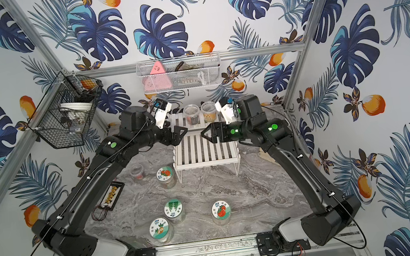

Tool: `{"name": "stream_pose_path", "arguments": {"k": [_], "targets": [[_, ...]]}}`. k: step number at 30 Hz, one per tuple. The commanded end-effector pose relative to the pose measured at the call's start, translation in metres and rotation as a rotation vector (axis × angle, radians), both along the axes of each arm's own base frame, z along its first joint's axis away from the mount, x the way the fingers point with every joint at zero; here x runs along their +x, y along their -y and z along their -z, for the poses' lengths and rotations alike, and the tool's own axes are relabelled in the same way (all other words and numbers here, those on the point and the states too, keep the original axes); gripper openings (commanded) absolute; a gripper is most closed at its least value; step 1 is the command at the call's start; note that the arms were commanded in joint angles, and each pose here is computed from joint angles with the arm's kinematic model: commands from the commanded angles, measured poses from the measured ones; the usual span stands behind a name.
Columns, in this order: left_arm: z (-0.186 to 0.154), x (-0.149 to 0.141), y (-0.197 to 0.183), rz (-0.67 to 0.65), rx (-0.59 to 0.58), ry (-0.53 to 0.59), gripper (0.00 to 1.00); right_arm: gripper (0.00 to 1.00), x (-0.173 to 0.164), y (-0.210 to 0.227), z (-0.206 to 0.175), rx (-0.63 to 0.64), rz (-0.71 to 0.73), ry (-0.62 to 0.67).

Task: Place the seed container on the shelf
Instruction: Adjust the seed jar on the shelf.

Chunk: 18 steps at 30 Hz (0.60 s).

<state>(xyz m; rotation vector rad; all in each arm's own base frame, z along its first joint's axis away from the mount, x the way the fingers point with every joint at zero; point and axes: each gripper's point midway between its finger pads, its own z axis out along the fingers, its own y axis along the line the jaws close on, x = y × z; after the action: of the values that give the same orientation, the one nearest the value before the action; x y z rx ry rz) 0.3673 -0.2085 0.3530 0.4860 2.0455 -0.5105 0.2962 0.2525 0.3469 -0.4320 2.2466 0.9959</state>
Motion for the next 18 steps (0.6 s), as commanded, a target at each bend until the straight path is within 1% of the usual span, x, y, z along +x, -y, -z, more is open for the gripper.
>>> {"name": "stream_pose_path", "arguments": {"k": [1, 2, 5, 8, 11, 15, 17, 18], "targets": [[0.018, -0.015, -0.044, -0.174, 0.001, -0.029, 0.94, 0.87, -0.019, -0.029, 0.014, -0.010, -0.078, 0.032], [0.026, -0.021, -0.066, -0.248, 0.009, -0.045, 0.94, 0.86, -0.027, -0.038, 0.025, -0.034, -0.094, 0.031], [0.055, -0.032, -0.132, -0.483, 0.013, -0.152, 0.95, 0.86, -0.045, -0.064, 0.051, -0.112, -0.142, 0.049], [0.086, -0.042, -0.175, -0.647, 0.046, -0.240, 0.97, 0.86, -0.059, -0.090, 0.073, -0.203, -0.177, 0.090], [0.122, -0.043, -0.205, -0.765, 0.066, -0.338, 0.98, 0.87, -0.067, -0.112, 0.087, -0.247, -0.208, 0.127], [0.165, -0.037, -0.234, -0.853, 0.042, -0.470, 0.99, 0.88, -0.075, -0.132, 0.095, -0.230, -0.239, 0.122], [0.176, -0.030, -0.244, -0.876, 0.054, -0.500, 0.99, 0.89, -0.076, -0.137, 0.098, -0.220, -0.245, 0.111], [0.180, -0.025, -0.246, -0.865, 0.067, -0.508, 0.99, 0.89, -0.077, -0.138, 0.101, -0.219, -0.245, 0.101]]}}
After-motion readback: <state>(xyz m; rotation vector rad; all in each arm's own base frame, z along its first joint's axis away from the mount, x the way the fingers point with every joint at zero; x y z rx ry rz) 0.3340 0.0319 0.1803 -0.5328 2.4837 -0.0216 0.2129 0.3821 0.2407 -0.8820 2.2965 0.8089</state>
